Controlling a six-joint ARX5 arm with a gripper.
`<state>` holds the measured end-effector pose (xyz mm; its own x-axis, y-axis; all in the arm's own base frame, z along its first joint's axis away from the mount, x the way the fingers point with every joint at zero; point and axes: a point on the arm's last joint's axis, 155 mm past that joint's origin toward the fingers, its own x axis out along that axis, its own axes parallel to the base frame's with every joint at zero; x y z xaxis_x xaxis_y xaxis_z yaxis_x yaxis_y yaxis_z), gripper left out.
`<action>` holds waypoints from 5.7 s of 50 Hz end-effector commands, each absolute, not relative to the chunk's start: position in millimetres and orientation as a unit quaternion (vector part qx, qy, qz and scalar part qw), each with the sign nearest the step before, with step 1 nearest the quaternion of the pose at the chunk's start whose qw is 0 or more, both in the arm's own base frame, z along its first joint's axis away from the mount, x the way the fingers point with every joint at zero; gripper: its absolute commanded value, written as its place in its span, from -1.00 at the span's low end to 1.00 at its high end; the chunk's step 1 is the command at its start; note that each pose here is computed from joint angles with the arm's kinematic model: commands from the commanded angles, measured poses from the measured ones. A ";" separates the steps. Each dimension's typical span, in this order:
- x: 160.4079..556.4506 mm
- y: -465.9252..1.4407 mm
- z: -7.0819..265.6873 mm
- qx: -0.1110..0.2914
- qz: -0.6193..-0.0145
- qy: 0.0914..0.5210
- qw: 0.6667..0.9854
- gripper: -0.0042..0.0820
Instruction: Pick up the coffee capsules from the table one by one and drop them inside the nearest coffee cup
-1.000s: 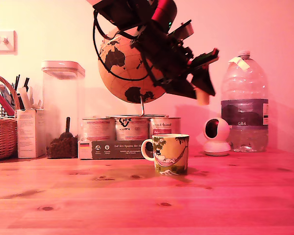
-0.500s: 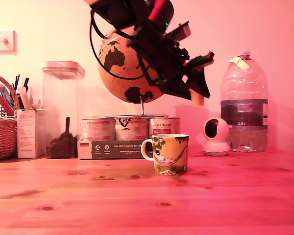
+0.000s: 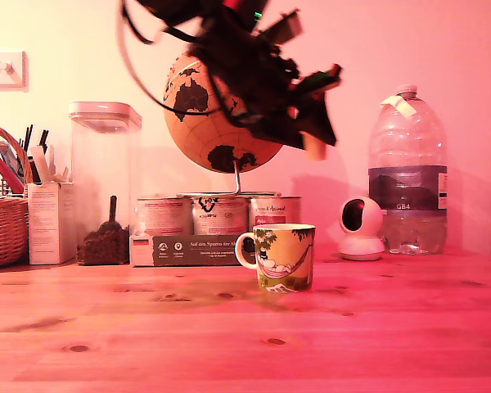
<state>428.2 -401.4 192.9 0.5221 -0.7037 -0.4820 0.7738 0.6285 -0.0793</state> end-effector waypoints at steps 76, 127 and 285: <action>407.5 -349.3 162.2 0.085 -0.379 0.278 0.878 -0.28; 444.8 -374.8 121.0 0.113 -0.362 0.391 0.839 -0.28; 397.2 -302.1 230.7 0.090 -0.375 0.230 0.893 -0.96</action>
